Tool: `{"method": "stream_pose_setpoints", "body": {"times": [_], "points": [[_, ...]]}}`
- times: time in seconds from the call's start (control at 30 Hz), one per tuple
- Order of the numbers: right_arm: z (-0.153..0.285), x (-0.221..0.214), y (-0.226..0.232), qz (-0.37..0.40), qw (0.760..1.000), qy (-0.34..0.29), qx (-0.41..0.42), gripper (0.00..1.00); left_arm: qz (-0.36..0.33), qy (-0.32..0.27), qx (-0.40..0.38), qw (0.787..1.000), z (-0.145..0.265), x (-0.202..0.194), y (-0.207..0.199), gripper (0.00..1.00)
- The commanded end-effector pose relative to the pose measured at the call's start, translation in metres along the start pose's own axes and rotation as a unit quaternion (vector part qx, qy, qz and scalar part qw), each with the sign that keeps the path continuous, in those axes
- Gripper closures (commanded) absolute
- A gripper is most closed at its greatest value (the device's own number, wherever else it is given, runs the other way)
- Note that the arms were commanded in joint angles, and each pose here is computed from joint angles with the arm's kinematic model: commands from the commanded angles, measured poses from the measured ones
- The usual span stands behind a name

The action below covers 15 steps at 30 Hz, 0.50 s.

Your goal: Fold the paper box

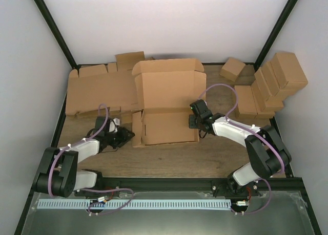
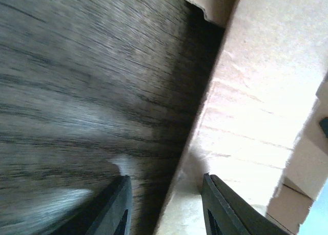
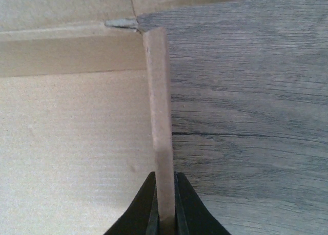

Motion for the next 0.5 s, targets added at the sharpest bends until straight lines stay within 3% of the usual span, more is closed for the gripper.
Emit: {"method": "stream_pose_setpoints", "body": {"times": [0.0, 0.27, 0.47], "points": [[-0.001, 0.011, 0.006, -0.005, 1.0, -0.02, 0.012, 0.99, 0.012, 0.031, -0.044, 0.998, -0.003, -0.005, -0.01, 0.6], [-0.001, 0.011, 0.007, -0.005, 1.0, -0.018, 0.015, 0.99, 0.007, 0.042, -0.088, 0.995, 0.005, -0.006, -0.028, 0.6], [-0.001, 0.01, 0.005, -0.004, 1.0, -0.017, 0.007, 0.99, -0.007, 0.003, -0.074, 0.997, 0.015, -0.003, -0.028, 0.39]]}}
Point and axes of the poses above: each gripper's point midway between its finger pads, its own z axis back along the fingers, its own y axis along the line the jaws close on, x = y × z, the point moved 5 cm from there along z, back along the fingers, and after that the axes turned 2 degrees about z, right-handed, at the moved point
